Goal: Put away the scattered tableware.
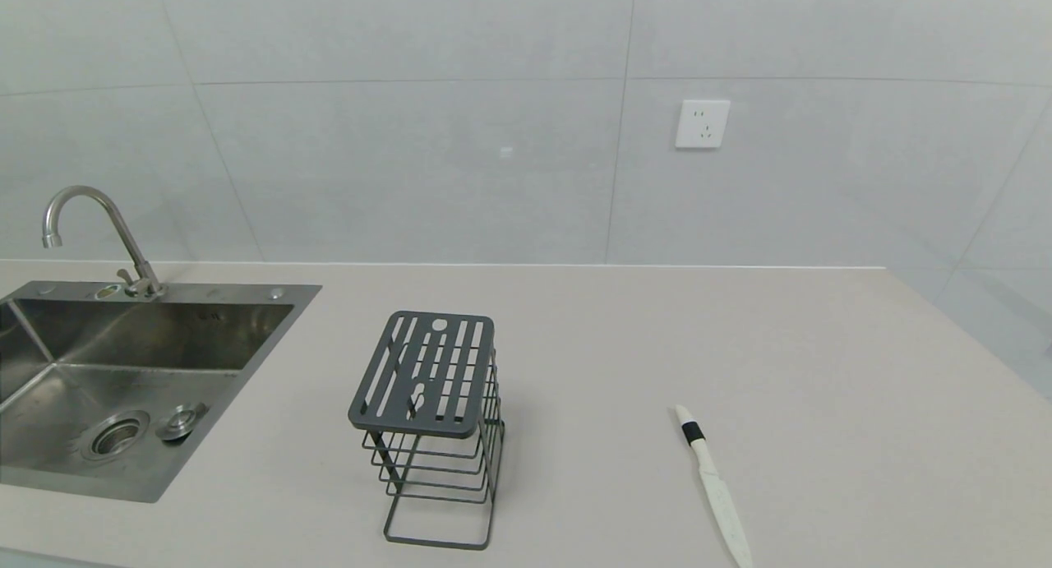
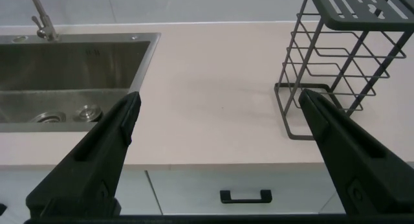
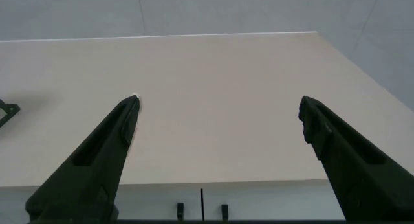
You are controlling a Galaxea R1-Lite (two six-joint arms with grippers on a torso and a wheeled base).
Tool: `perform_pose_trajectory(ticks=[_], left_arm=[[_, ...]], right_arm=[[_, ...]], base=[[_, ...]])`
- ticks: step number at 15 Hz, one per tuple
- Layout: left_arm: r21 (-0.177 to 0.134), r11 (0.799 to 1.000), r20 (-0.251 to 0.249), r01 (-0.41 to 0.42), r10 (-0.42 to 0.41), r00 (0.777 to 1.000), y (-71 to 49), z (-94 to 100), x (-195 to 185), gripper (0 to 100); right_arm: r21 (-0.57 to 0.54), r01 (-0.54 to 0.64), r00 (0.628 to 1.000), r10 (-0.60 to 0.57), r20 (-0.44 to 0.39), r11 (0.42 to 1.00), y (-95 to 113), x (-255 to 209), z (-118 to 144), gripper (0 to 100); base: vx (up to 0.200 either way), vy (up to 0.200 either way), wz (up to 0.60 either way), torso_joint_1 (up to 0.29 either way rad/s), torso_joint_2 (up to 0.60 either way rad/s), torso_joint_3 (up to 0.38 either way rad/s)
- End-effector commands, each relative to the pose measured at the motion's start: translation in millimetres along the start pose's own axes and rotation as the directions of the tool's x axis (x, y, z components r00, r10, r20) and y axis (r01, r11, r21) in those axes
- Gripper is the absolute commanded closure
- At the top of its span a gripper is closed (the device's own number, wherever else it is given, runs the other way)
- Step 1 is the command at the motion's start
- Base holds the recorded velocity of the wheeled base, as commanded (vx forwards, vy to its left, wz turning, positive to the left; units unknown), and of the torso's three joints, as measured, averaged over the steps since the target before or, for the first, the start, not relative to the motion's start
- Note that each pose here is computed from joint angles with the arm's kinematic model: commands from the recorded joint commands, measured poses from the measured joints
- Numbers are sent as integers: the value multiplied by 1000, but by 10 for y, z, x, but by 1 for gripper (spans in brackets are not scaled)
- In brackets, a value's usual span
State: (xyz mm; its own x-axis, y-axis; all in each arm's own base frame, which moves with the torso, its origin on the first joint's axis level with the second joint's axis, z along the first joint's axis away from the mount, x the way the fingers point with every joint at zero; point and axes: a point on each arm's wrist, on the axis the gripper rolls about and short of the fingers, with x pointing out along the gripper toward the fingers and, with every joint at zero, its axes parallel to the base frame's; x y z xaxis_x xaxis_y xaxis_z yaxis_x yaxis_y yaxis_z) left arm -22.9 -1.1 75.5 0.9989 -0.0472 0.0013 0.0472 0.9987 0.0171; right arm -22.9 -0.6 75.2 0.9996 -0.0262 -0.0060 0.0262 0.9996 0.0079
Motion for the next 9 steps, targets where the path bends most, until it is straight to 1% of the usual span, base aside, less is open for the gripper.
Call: perform_pose_trajectory(ticks=[1, 3, 5, 6, 9], left_arm=[[0, 1000, -1, 0, 0, 1000, 0, 0, 1, 0], [0, 1000, -1, -1, 1, 1000, 0, 0, 1, 0], [0, 1000, -1, -1, 1, 1000, 0, 0, 1, 0], [0, 1000, -1, -1, 1, 1000, 0, 0, 1, 0], [3, 1000, -1, 0, 0, 1000, -1, 0, 1, 0]], right_arm=[[-2, 3, 1000, -3, 0, 1000, 0, 0, 4, 0], [-2, 5, 1000, -4, 1, 1000, 0, 0, 6, 0], [1, 1, 1000, -1, 0, 1000, 0, 0, 4, 0], [3, 1, 1000, -1, 0, 1000, 0, 0, 4, 0], [3, 3, 1000, -3, 0, 1000, 0, 0, 4, 0]], base=[[0, 0, 0, 0, 0, 0], [0, 0, 0, 38, -92, -47], [0, 0, 0, 144, -342, -190], [0, 0, 0, 61, -163, -76], [0, 0, 0, 4, -17, -9]])
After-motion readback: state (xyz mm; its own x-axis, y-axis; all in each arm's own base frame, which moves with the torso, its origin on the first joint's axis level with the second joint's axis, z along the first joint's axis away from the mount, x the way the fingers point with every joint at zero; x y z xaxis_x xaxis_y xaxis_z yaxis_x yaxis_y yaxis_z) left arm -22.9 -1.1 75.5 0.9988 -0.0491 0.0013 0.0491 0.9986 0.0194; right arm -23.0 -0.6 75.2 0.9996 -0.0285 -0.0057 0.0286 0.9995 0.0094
